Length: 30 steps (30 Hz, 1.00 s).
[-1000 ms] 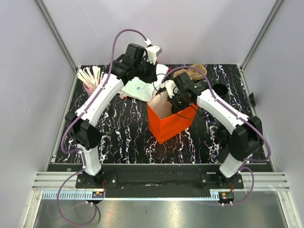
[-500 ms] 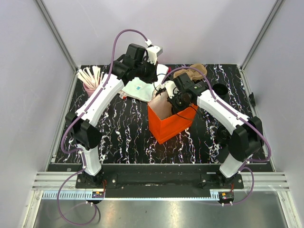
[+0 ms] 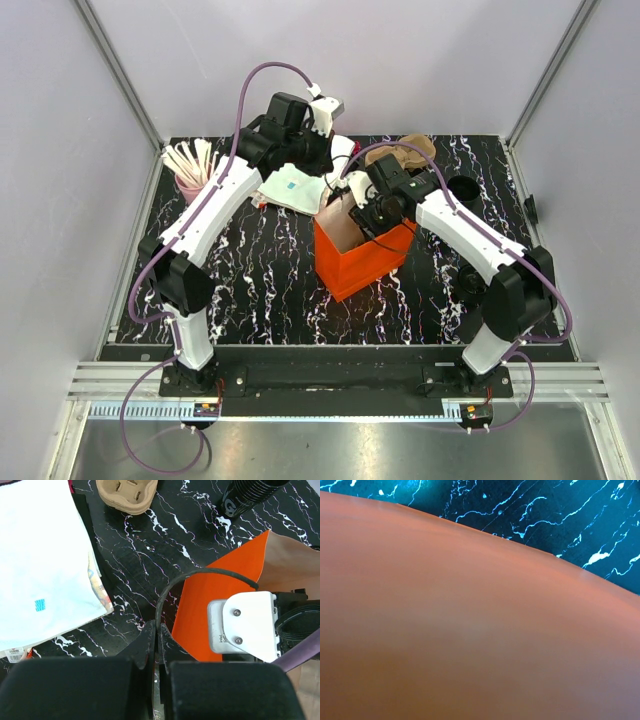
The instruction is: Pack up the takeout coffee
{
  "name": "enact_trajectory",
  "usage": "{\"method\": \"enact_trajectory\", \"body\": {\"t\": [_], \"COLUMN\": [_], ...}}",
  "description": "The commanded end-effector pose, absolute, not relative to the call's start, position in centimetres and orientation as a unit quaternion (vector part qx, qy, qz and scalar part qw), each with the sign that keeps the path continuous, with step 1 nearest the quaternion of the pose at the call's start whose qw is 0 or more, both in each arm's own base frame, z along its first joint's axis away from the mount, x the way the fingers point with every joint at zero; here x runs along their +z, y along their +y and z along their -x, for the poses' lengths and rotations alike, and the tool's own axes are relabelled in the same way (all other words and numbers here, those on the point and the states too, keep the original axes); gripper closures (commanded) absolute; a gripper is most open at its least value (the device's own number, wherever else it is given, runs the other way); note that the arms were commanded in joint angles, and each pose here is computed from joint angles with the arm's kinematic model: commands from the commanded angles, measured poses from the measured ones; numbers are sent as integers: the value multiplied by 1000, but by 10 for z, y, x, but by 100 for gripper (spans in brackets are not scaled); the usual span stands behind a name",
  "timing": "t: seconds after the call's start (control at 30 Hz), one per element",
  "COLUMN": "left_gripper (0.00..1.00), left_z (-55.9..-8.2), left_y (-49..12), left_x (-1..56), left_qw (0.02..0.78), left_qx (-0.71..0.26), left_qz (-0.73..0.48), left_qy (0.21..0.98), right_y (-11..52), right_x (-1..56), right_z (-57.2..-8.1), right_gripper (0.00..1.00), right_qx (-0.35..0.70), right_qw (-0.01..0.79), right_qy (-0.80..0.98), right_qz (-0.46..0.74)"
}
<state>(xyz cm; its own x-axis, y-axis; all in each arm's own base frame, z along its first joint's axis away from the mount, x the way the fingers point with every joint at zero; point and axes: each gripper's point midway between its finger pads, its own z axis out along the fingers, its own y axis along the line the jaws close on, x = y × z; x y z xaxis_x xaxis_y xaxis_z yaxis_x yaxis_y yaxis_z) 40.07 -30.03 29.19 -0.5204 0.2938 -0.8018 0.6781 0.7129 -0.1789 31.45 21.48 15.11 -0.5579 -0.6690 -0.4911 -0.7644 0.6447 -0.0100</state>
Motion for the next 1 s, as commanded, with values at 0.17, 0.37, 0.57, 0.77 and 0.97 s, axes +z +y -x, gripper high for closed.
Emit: {"method": "enact_trajectory", "body": {"t": [0.17, 0.37, 0.57, 0.77, 0.97], "left_gripper": [100, 100, 93, 85, 63], "left_z": [-397, -395, -392, -390, -386], "left_y": [-303, -305, -308, -309, -310], "left_x": [319, 320, 323, 327, 330], "left_qw": [428, 429, 430, 432, 434], "left_qx": [-248, -248, -252, -254, -258], "left_qz": [-297, -300, -305, -306, -309], "left_qy": [817, 815, 811, 809, 806], "right_y": [212, 211, 211, 209, 209], "right_x": [199, 224, 248, 272, 294], "right_z": [-314, -312, -307, -304, -296], "right_gripper": [39, 22, 10, 4, 0], "right_qx": [93, 99, 105, 108, 120], "right_qw": [281, 300, 322, 347, 364], "right_qy": [857, 847, 836, 824, 813], "right_qz": [422, 427, 432, 434, 438]}}
